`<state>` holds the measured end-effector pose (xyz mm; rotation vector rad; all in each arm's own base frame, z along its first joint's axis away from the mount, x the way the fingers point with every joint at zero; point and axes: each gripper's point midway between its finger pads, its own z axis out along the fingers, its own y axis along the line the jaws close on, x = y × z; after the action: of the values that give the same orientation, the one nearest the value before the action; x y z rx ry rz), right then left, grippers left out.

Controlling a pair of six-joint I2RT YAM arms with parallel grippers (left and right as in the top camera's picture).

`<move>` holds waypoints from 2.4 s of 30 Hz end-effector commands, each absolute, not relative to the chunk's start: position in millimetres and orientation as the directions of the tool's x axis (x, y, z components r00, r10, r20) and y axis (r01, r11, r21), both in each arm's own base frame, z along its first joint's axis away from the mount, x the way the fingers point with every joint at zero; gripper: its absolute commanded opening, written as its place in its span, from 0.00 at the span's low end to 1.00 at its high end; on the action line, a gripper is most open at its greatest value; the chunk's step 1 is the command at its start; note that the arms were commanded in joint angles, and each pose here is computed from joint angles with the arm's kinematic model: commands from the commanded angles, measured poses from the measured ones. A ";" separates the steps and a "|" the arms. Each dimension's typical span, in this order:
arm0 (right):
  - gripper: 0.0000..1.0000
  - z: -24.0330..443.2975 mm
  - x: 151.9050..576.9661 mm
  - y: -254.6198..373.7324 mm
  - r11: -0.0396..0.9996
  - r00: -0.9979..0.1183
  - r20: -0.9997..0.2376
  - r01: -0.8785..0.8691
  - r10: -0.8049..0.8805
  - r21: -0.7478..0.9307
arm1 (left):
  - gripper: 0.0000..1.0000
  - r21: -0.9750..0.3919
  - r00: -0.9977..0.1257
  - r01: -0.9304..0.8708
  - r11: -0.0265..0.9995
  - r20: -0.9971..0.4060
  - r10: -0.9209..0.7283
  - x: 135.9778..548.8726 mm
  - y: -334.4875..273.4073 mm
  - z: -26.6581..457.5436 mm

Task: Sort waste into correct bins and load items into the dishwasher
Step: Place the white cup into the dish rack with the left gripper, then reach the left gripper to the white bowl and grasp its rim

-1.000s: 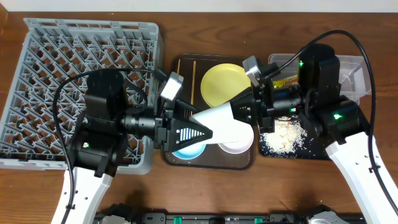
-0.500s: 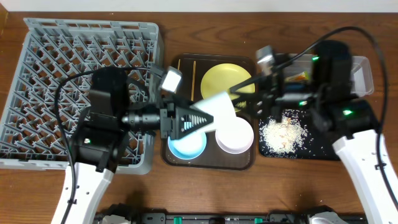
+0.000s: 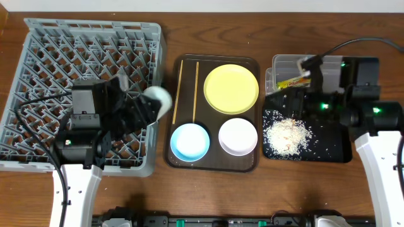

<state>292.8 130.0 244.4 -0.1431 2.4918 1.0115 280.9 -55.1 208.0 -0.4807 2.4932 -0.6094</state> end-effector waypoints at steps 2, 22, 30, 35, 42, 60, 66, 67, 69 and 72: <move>0.54 227.8 297.6 115.8 0.858 -0.885 -0.464 -0.210 0.038 0.470 | 0.46 -0.278 -0.731 -0.373 0.885 -0.499 -0.465 276.9 -1.8 202.5; 0.56 190.2 295.4 146.7 0.850 -0.935 -0.349 -0.234 -0.063 0.472 | 0.47 -0.092 -0.440 -0.834 0.544 -0.483 -0.757 216.8 122.4 190.8; 0.55 186.8 296.8 147.0 0.851 -0.938 -0.341 -0.230 -0.064 0.473 | 0.47 -0.159 -0.355 -0.881 0.445 -0.399 -0.845 226.2 147.6 168.9; 0.55 184.9 292.9 146.1 0.853 -0.944 -0.322 -0.221 -0.066 0.473 | 0.49 -0.148 -0.351 -0.900 0.410 -0.313 -0.883 225.0 148.5 149.7; 0.55 184.3 291.5 145.8 0.854 -0.946 -0.316 -0.218 -0.067 0.473 | 0.88 -0.210 -0.297 -0.907 0.366 -0.297 -0.907 225.7 153.3 154.3; 0.56 191.3 301.7 153.5 0.836 -0.925 -0.374 -0.262 -0.074 0.482 | 0.77 -0.486 -0.799 -0.360 0.797 -0.280 -0.532 262.3 7.0 203.2; 0.52 197.6 295.7 182.8 0.793 -0.899 -0.413 -0.354 -0.144 0.495 | 0.75 -0.327 -0.948 -0.130 0.936 -0.235 -0.214 237.5 -56.7 170.3; 0.52 197.8 292.9 189.0 0.786 -0.895 -0.417 -0.372 -0.161 0.494 | 0.75 -0.301 -0.958 -0.100 0.948 -0.229 -0.173 234.8 -62.7 164.9; 0.52 197.5 287.8 199.6 0.777 -0.884 -0.425 -0.403 -0.195 0.483 | 0.75 -0.254 -0.971 -0.046 0.966 -0.214 -0.103 230.7 -72.7 154.7; 0.52 193.9 284.1 207.9 0.791 -0.869 -0.437 -0.431 -0.233 0.435 | 0.74 -0.216 -0.983 0.019 0.976 -0.183 -0.022 227.2 -87.0 138.5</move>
<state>285.5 199.8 195.3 -0.4705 2.6187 0.8013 229.7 -88.5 156.3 -0.0904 2.8894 -0.4489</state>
